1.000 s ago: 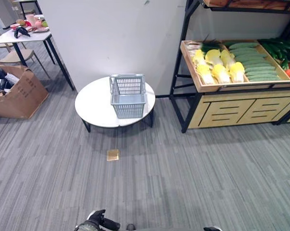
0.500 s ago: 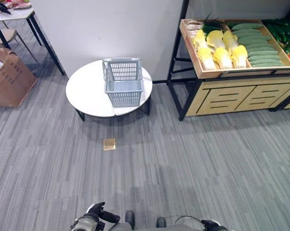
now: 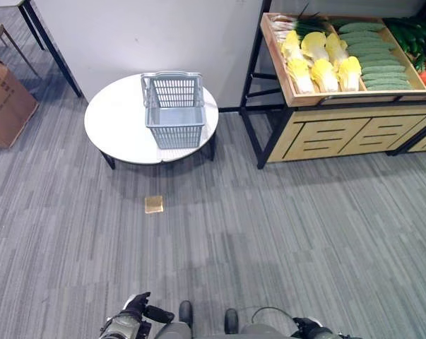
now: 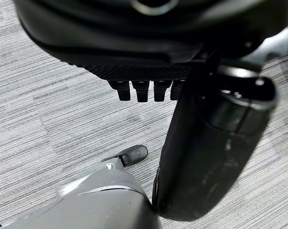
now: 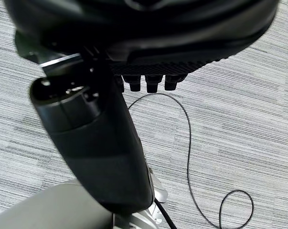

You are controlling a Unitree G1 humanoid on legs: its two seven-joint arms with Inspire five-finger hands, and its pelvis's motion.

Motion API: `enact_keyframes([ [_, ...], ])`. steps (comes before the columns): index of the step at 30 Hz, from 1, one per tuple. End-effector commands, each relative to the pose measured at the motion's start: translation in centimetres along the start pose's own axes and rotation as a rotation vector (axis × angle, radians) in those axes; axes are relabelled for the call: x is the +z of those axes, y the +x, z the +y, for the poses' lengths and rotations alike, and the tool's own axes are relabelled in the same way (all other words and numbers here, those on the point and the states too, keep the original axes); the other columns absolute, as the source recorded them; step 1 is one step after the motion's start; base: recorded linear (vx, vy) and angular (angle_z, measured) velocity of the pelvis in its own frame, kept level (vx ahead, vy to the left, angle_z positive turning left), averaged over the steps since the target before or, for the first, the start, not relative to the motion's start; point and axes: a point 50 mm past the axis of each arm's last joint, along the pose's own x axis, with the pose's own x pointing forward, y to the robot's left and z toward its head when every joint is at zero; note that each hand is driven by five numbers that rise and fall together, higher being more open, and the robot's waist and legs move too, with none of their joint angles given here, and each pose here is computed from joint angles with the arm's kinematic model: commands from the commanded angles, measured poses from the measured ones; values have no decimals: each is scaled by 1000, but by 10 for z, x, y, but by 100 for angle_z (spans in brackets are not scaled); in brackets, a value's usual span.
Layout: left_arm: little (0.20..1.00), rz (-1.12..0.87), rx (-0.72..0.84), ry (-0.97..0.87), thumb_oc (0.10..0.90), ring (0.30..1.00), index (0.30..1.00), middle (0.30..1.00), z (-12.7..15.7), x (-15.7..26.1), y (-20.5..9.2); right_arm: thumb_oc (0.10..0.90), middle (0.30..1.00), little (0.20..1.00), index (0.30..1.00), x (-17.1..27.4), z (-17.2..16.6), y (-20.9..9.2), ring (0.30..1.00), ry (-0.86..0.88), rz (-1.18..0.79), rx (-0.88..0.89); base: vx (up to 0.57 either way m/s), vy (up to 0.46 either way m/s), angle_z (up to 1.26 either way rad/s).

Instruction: Get the vegetables into the basket

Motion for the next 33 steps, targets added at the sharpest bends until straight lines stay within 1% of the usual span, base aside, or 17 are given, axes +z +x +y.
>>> enact_keyframes([
  [1,1000,138,-41,22,900,1000,1000,1000,-15,-35,-4,900,1000,1000,1000,1,-15,0,1000,-1,2,-41,26,2,-3],
  [8,1000,136,-45,12,900,1000,1000,1000,-17,-35,-4,900,1000,1000,1000,0,-15,0,1000,-11,6,-38,6,4,-3],
  [20,1000,105,-13,-29,900,1000,1000,1000,-5,-26,-2,900,1000,1000,1000,11,-28,0,1000,25,-28,-76,-22,34,-5],
  [27,1000,116,-1,-15,900,1000,1000,1000,1,-27,-2,900,1000,1000,1000,7,-25,0,1000,72,-21,-69,37,78,-9],
  [33,1000,115,13,-8,900,1000,1000,1000,6,-26,-2,900,1000,1000,1000,12,-24,0,1000,66,-40,-68,137,-49,24],
])
